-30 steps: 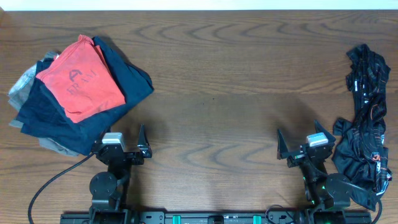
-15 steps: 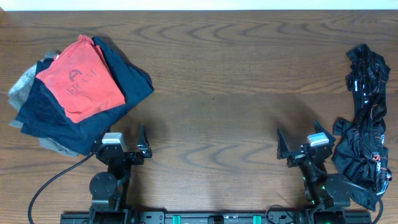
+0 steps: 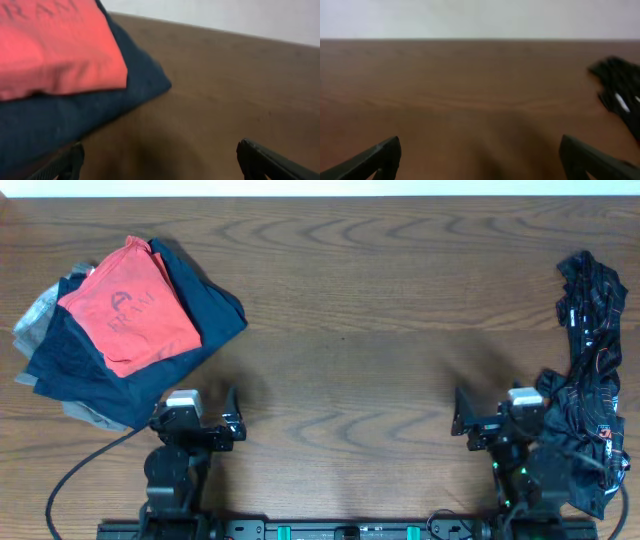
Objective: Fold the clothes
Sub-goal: 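Reach the right gripper to the crumpled black garment and grasp it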
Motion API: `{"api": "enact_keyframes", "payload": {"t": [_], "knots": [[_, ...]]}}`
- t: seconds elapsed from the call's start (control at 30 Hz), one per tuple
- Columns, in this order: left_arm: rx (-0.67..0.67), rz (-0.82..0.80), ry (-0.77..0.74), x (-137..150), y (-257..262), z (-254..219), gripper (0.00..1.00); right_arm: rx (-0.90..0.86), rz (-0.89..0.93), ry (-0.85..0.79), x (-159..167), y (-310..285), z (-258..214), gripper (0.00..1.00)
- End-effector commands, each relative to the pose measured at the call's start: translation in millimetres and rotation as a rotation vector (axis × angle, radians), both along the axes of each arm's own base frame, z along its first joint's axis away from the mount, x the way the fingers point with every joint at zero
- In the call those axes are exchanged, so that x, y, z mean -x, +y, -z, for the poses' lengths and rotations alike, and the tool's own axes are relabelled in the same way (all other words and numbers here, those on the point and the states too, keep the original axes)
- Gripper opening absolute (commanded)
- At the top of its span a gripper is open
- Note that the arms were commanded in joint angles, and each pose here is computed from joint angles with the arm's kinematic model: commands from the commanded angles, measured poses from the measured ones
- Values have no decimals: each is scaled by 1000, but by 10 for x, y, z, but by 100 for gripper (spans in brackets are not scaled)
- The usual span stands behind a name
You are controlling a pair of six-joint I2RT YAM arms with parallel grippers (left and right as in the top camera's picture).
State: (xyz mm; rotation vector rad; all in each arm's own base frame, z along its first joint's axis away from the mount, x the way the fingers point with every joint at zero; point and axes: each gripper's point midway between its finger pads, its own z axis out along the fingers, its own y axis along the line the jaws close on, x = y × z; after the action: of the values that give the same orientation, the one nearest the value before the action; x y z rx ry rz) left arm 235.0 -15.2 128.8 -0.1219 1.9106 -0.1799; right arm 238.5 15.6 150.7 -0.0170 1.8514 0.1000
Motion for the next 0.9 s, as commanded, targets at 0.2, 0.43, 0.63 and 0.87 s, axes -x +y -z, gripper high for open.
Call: {"api": "enact_keyframes", "payload": {"t": [0.2,0.43,0.63,0.87], "knots": [[7,17,305,45,-40,-363,98,71,179,401,-14,-323,-111,99],[-6,13,610,76,-37,-351,98,66,187,725,-211,-386,58,99],[-10,11,718,30,-40,-199,98,49,463,861,-227,-774,403,99],[-12,11,752,14,-40,-125,98,-79,809,1065,107,-1336,981,98]]}}
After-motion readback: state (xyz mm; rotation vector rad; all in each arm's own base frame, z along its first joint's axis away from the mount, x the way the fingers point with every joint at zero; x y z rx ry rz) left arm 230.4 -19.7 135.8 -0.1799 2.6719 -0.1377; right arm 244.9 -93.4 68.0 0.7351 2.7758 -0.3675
